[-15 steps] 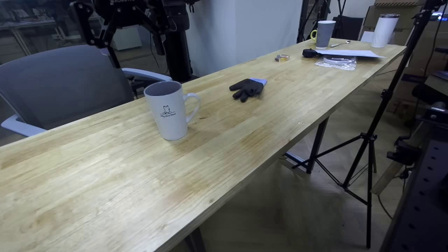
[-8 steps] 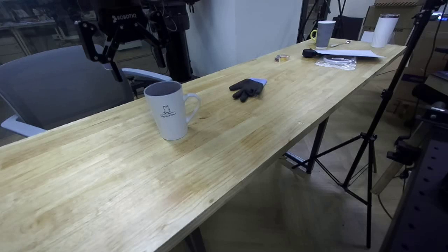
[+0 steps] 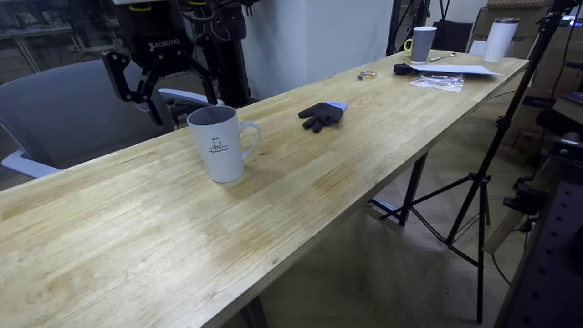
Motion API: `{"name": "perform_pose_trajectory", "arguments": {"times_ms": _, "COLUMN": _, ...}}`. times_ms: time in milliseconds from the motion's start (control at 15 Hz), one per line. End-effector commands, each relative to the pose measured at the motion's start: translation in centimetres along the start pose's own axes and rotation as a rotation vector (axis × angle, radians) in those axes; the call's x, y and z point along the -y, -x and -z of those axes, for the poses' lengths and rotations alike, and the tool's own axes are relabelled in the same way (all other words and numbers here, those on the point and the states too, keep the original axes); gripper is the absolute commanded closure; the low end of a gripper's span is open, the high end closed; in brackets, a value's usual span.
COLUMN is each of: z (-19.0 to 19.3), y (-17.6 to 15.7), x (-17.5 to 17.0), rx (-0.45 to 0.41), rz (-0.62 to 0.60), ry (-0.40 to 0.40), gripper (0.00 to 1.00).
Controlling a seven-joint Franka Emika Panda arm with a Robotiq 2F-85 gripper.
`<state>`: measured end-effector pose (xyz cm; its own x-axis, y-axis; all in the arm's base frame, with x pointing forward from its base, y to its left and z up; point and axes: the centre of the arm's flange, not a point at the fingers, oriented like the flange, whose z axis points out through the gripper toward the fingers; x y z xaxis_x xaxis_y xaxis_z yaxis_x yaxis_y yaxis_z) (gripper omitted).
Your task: Move the mug to the right
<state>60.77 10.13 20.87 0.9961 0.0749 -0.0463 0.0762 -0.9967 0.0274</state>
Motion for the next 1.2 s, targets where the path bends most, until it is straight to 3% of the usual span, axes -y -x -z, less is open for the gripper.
{"name": "perform_pose_trajectory", "arguments": {"times_ms": 0, "z": -0.5, "y": -0.9, "x": 1.2, "rx": -0.004, "rz": -0.014, "ry": 0.008, "gripper": 0.0}}
{"name": "perform_pose_trajectory", "arguments": {"times_ms": 400, "z": -1.4, "y": -1.0, "x": 2.0, "rx": 0.001, "rz": 0.013, "ry": 0.0, "gripper": 0.0}}
{"name": "perform_pose_trajectory", "arguments": {"times_ms": 1133, "z": -3.6, "y": -0.3, "x": 0.5, "rx": 0.034, "rz": -0.003, "ry": -0.009, "gripper": 0.0}}
